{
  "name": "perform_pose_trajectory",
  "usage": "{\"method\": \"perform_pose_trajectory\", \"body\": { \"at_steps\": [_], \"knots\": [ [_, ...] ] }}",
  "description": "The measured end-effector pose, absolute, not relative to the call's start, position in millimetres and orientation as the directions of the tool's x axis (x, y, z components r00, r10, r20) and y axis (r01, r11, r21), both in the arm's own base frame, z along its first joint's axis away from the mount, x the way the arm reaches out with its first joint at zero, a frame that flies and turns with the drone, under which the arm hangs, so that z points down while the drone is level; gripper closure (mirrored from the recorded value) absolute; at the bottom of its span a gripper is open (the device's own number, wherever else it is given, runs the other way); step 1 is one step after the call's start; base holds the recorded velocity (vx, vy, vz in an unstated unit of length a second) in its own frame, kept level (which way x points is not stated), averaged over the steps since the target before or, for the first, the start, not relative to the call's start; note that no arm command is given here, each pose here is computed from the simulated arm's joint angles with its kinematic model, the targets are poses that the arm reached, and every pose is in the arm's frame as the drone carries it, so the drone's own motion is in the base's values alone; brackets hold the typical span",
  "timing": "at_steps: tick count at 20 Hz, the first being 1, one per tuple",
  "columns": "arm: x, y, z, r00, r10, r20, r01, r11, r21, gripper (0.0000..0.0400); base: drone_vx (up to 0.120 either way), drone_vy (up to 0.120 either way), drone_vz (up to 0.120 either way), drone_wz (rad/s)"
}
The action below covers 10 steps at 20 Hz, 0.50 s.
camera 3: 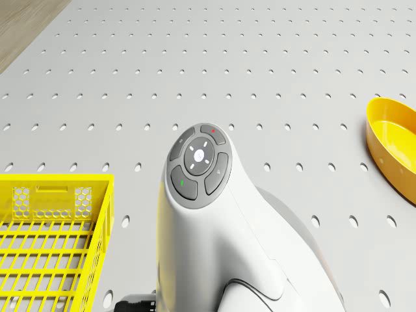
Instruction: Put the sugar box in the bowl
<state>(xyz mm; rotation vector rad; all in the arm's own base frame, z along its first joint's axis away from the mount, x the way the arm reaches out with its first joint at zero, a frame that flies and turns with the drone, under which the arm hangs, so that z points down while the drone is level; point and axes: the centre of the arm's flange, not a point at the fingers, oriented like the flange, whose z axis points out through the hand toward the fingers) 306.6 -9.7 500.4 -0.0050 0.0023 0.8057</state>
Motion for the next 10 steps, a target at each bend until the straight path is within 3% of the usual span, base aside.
{"method": "perform_pose_trajectory", "body": {
  "at_steps": [2, 5, 7, 10],
  "knots": [
    [306.7, -9.3, 496.9, 0.692, 0.722, -0.005, -0.722, 0.692, -0.004, 0.0237, 0.0, 0.0, 0.0, 0.0],
    [306.8, -8.5, 487.3, 0.703, 0.711, -0.005, -0.711, 0.703, -0.004, 0.0237, 0.0, 0.0, 0.0, 0.0],
    [306.8, -8.1, 479.4, 0.709, 0.705, -0.006, -0.705, 0.709, -0.004, 0.0237, 0.0, 0.0, 0.1, 0.0],
    [306.8, -7.8, 470.4, 0.715, 0.699, -0.006, -0.699, 0.715, -0.004, 0.0237, 0.107, -0.107, 0.12, 0.0]
  ]
}}
